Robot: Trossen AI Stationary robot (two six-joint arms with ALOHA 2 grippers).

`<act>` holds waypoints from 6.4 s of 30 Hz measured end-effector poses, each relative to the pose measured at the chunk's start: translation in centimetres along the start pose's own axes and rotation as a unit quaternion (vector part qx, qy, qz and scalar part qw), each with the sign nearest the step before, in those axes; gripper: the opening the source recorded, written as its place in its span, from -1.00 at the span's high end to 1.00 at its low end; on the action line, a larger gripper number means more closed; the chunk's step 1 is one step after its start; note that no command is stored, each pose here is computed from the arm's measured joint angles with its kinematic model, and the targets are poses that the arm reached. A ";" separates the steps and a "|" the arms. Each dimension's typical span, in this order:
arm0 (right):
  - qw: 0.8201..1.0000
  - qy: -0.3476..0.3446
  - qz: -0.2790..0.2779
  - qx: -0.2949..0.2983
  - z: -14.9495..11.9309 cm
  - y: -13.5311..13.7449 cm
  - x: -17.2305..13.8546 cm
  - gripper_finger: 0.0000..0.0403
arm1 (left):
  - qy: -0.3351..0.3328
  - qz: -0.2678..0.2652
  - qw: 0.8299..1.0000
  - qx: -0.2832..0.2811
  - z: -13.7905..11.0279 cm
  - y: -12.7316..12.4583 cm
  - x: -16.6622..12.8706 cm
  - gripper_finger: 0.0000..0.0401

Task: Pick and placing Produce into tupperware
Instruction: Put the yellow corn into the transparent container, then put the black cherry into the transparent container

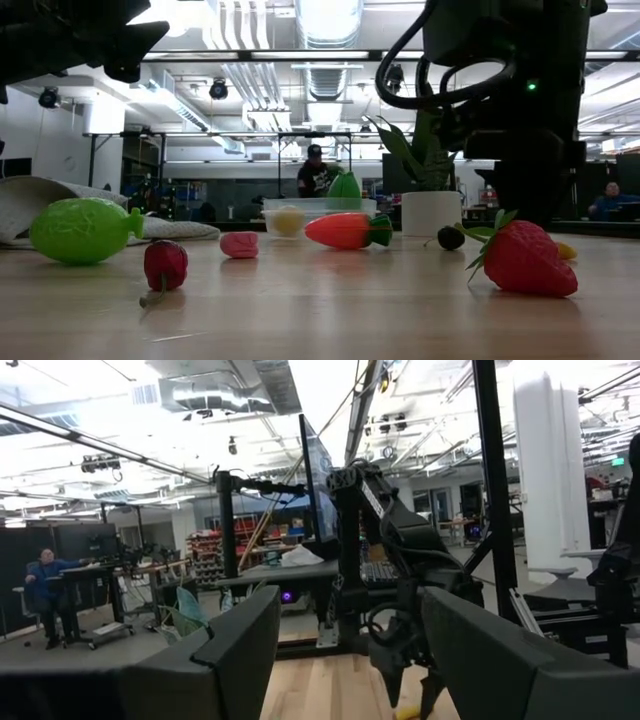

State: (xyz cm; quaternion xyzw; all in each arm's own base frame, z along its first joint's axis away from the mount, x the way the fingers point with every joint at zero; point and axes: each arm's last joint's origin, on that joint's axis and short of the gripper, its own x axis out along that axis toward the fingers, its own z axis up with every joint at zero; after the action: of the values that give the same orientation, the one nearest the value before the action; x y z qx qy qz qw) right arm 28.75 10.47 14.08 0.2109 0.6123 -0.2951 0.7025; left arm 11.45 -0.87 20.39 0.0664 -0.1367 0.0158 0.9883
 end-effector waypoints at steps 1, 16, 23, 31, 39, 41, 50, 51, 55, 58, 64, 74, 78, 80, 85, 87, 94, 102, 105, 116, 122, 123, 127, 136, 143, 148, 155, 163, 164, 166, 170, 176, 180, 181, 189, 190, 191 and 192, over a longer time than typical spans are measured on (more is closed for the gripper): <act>1.000 0.000 0.000 -0.001 0.0 0.1 0.0 -0.13 | 0.000 0.000 1.000 0.000 0.0 0.0 0.0 -0.15; 1.000 -0.003 -0.001 0.007 -0.4 -0.3 0.5 0.05 | 0.000 0.000 1.000 0.000 0.0 0.0 0.0 -0.15; 1.000 -0.004 0.007 -0.021 -0.3 -0.1 0.6 0.32 | 0.000 0.000 1.000 0.000 0.0 0.0 0.0 -0.15; 0.998 -0.002 0.011 -0.056 -0.4 -0.1 0.7 0.68 | 0.000 0.000 1.000 0.000 0.0 0.0 0.0 -0.15; 0.997 0.000 0.015 -0.081 -0.4 -0.2 0.3 0.93 | 0.000 0.000 1.000 0.000 0.0 0.0 0.0 -0.15; 0.996 0.002 0.017 -0.082 -0.5 -0.4 0.0 0.93 | 0.000 0.000 1.000 0.000 0.0 0.0 0.0 -0.15; 0.991 -0.050 0.076 -0.093 0.2 -0.8 -3.9 0.93 | 0.000 0.000 1.000 0.000 0.0 0.0 0.0 -0.15; 0.990 -0.066 0.082 -0.099 0.4 -0.7 -4.6 0.93 | 0.000 0.000 1.000 0.000 0.0 0.0 0.0 -0.15; 0.978 -0.133 0.097 -0.128 1.7 -0.7 -7.3 0.93 | -0.003 0.001 1.000 0.000 0.0 0.0 0.0 -0.15; 0.965 -0.189 0.100 -0.153 3.1 -0.5 -9.0 0.93 | -0.004 0.001 1.000 -0.001 0.1 0.0 0.0 -0.15; 0.926 -0.279 0.112 -0.229 6.5 -0.1 -10.7 0.94 | -0.006 0.001 1.000 -0.001 0.2 0.0 0.0 -0.15; 0.898 -0.360 0.079 -0.242 12.8 -3.0 -10.0 0.94 | -0.010 0.002 1.000 -0.001 0.3 0.0 0.0 -0.15; 0.885 -0.385 0.110 -0.239 15.2 -4.3 -9.8 0.94 | -0.009 0.001 1.000 0.001 0.3 0.0 0.0 -0.15; 0.878 -0.400 0.116 -0.236 16.1 -5.1 -9.9 0.94 | -0.009 0.001 1.000 0.001 0.3 0.0 0.0 -0.15; 0.877 -0.414 0.095 -0.225 17.7 -7.0 -9.7 0.94 | -0.009 0.001 1.000 0.002 0.3 0.0 0.0 -0.15; 0.875 -0.418 0.097 -0.224 18.2 -7.6 -9.7 0.94 | -0.009 0.002 1.000 0.002 0.3 0.0 0.0 -0.15; 0.864 -0.437 0.100 -0.231 19.4 -8.9 -9.7 0.94 | -0.008 0.001 1.000 0.003 0.2 0.0 0.0 -0.15; 0.873 -0.407 0.092 -0.255 22.1 -8.2 -8.9 0.94 | -0.010 0.004 1.000 0.012 0.3 0.1 0.0 -0.15; 0.878 -0.388 0.081 -0.269 23.5 -7.8 -8.3 0.94 | -0.010 0.006 1.000 0.012 0.3 0.1 0.0 -0.15; 0.918 -0.263 0.085 -0.282 27.7 -7.6 -3.4 0.94 | -0.007 0.005 1.000 0.012 0.2 0.1 0.0 -0.15; 0.928 -0.208 0.078 -0.298 28.5 -6.8 -0.5 0.94 | -0.008 0.005 1.000 0.012 0.2 0.1 -0.1 -0.15; 0.930 -0.199 0.077 -0.301 28.5 -6.8 -0.1 0.94 | -0.009 0.005 1.000 0.012 0.2 0.1 -0.1 -0.15; 0.931 -0.191 0.075 -0.302 28.7 -6.9 0.7 0.94 | -0.008 0.005 1.000 0.012 0.2 0.1 -0.1 -0.15; 0.934 -0.179 0.074 -0.301 28.6 -7.3 0.8 0.94 | -0.006 0.005 1.000 0.012 0.2 0.1 -0.1 -0.15; 0.931 -0.177 0.094 -0.304 28.6 -7.2 0.7 0.94 | -0.006 0.005 1.000 0.012 0.1 0.0 -0.1 -0.15; 0.931 -0.176 0.095 -0.304 28.5 -7.2 0.7 0.93 | -0.006 0.005 1.000 0.012 0.1 0.0 -0.1 -0.15; 0.929 -0.175 0.106 -0.310 28.5 -7.1 0.6 0.82 | -0.006 0.005 1.000 0.012 0.1 0.0 -0.1 -0.15; 0.931 -0.176 0.108 -0.301 28.5 -7.1 0.4 0.45 | -0.006 0.004 1.000 0.012 0.1 0.0 -0.1 -0.15; 0.931 -0.177 0.109 -0.301 28.5 -7.2 0.3 0.42 | -0.006 0.005 1.000 0.012 0.1 0.0 -0.1 -0.15; 0.933 -0.178 0.110 -0.294 28.5 -7.2 0.1 0.36 | -0.006 0.005 1.000 0.012 0.1 0.0 -0.1 -0.15; 0.932 -0.188 0.117 -0.286 28.5 -7.3 -1.7 0.31 | -0.005 0.004 1.000 0.012 0.1 0.0 -0.1 -0.15; 0.921 -0.203 0.137 -0.302 26.4 -7.7 -7.7 0.34 | -0.005 0.004 1.000 0.012 0.1 0.0 -0.1 -0.15; 0.906 -0.241 0.153 -0.314 23.4 -7.9 -13.6 0.37 | -0.006 0.005 1.000 0.012 0.1 0.0 -0.1 -0.15; 0.899 -0.255 0.158 -0.319 22.5 -7.9 -15.2 0.38 | -0.006 0.005 1.000 0.012 0.1 0.0 -0.1 -0.15; 0.865 -0.335 0.163 -0.336 13.6 -8.4 -24.4 0.37 | -0.005 0.005 1.000 0.012 0.1 0.0 -0.1 -0.15; 0.866 -0.338 0.156 -0.333 12.5 -8.5 -25.0 0.37 | -0.005 0.005 1.000 0.012 0.1 0.0 -0.1 -0.15; 0.870 -0.337 0.148 -0.328 11.5 -8.6 -25.3 0.37 | -0.005 0.005 1.000 0.012 0.1 0.0 -0.1 -0.15; 0.874 -0.336 0.139 -0.321 10.5 -8.7 -25.6 0.37 | -0.005 0.004 1.000 0.012 0.1 0.0 -0.1 -0.15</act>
State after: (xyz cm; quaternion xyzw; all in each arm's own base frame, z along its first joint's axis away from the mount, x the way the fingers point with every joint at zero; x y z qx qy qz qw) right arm 28.67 1.20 41.50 -0.0547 0.3643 -0.0347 0.9290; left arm 11.36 -0.84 20.44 0.0782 -0.1416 0.0216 0.9866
